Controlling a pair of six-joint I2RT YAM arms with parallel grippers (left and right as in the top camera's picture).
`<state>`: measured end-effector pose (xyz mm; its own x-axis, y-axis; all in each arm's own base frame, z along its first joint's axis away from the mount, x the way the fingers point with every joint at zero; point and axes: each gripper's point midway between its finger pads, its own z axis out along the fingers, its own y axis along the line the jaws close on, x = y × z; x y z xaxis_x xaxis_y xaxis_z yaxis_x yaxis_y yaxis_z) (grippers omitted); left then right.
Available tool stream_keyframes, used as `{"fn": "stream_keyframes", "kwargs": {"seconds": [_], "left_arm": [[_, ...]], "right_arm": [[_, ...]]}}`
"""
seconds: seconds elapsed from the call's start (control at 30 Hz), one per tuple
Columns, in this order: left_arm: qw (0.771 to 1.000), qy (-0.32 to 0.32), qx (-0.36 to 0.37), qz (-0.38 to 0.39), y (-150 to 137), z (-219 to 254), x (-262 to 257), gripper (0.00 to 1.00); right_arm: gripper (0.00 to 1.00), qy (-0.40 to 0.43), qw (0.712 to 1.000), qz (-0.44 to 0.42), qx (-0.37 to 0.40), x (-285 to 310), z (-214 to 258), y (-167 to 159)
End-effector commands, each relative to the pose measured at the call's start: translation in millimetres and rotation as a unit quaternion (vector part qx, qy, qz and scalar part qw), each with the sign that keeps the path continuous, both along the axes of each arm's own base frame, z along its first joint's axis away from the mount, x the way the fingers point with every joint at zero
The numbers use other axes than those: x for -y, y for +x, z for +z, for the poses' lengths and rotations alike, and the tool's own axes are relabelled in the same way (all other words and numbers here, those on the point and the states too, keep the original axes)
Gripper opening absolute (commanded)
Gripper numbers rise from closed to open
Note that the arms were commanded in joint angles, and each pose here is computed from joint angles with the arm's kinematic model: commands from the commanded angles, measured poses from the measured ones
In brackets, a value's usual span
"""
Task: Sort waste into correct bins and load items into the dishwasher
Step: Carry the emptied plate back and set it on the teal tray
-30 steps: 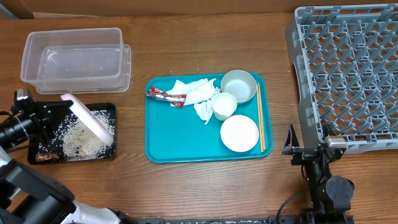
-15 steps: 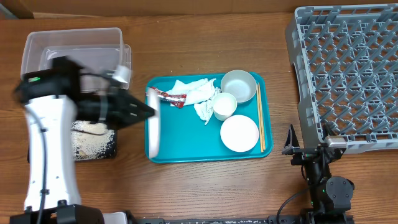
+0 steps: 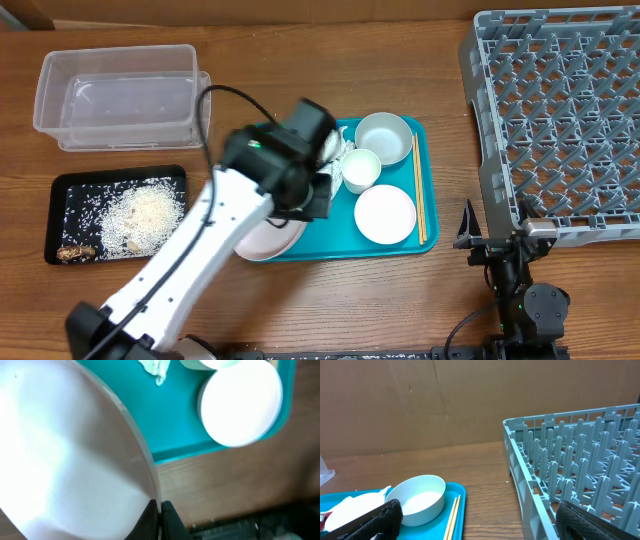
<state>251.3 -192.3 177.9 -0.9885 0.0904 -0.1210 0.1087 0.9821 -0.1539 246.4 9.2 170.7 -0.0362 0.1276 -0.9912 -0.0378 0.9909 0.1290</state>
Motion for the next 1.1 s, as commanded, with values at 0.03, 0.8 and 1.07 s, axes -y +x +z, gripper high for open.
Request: {"fn": "stream_keyframes", "kwargs": {"seconds": [0.03, 0.8, 1.07], "left_arm": [[0.997, 0.063, 0.009, 0.036, 6, -27, 12, 0.04], [0.983, 0.178, -0.021, 0.048, 24, -120, 22, 0.06], [0.984, 0.173, -0.003, 0.051, 32, -120, 25, 0.09]], "right_arm": [[1.00, -0.002, 1.000, -0.001, 0.004, 0, -1, 0], [1.00, -0.002, 1.000, -0.001, 0.004, 0, -1, 0], [1.00, -0.002, 1.000, -0.001, 0.004, 0, -1, 0]]}}
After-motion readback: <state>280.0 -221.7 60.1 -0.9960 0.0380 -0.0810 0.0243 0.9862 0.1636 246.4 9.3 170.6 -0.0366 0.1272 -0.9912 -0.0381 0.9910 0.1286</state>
